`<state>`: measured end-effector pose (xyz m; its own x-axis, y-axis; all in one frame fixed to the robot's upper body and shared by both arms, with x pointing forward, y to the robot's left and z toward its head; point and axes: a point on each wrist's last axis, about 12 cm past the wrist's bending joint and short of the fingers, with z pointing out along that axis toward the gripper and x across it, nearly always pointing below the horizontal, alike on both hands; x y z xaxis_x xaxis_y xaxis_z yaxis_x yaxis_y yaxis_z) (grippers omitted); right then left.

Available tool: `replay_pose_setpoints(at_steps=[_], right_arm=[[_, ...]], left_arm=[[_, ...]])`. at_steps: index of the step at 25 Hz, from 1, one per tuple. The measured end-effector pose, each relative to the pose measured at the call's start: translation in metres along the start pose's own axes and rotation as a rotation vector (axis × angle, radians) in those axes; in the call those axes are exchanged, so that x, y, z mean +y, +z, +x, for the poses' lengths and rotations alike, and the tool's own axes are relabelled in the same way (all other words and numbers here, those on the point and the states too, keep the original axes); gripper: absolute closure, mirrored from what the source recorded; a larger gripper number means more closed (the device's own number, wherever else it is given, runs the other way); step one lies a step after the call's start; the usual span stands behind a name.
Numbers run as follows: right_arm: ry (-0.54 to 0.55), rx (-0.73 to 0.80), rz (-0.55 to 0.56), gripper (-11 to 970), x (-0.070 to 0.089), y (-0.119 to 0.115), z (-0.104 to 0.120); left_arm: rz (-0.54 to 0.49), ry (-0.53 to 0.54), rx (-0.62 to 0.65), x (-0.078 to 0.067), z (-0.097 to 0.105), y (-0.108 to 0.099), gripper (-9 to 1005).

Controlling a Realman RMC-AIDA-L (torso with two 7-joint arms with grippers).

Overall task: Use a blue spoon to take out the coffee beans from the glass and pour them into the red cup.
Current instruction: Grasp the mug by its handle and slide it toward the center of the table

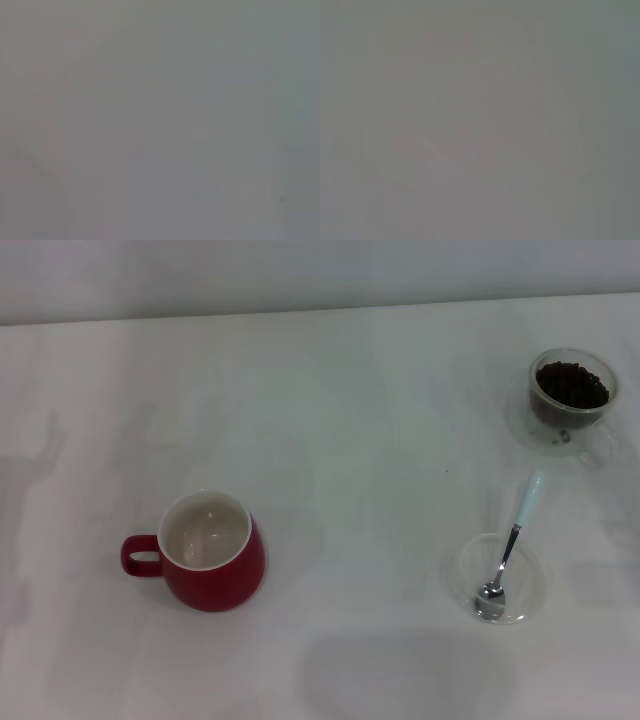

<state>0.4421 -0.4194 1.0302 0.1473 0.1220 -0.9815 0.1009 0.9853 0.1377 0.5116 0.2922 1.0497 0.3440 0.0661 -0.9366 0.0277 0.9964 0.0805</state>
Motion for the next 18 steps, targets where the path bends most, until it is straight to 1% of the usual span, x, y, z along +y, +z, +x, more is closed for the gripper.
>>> replay_pose_setpoints(at_steps=[4, 9, 18], right_arm=[[-0.002, -0.006, -0.011, 83, 0.002, 0.000, 0.000], [-0.002, -0.005, -0.018, 83, 0.003, 0.000, 0.000], [0.011, -0.001, -0.015, 83, 0.003, -0.004, 0.001]], left_arm=[[0.002, -0.001, 0.011, 0.000, 0.001, -0.002, 104], [-0.023, -0.024, 0.031, 0.001, 0.003, -0.016, 104], [-0.038, -0.028, 0.043, 0.004, 0.005, -0.023, 105]])
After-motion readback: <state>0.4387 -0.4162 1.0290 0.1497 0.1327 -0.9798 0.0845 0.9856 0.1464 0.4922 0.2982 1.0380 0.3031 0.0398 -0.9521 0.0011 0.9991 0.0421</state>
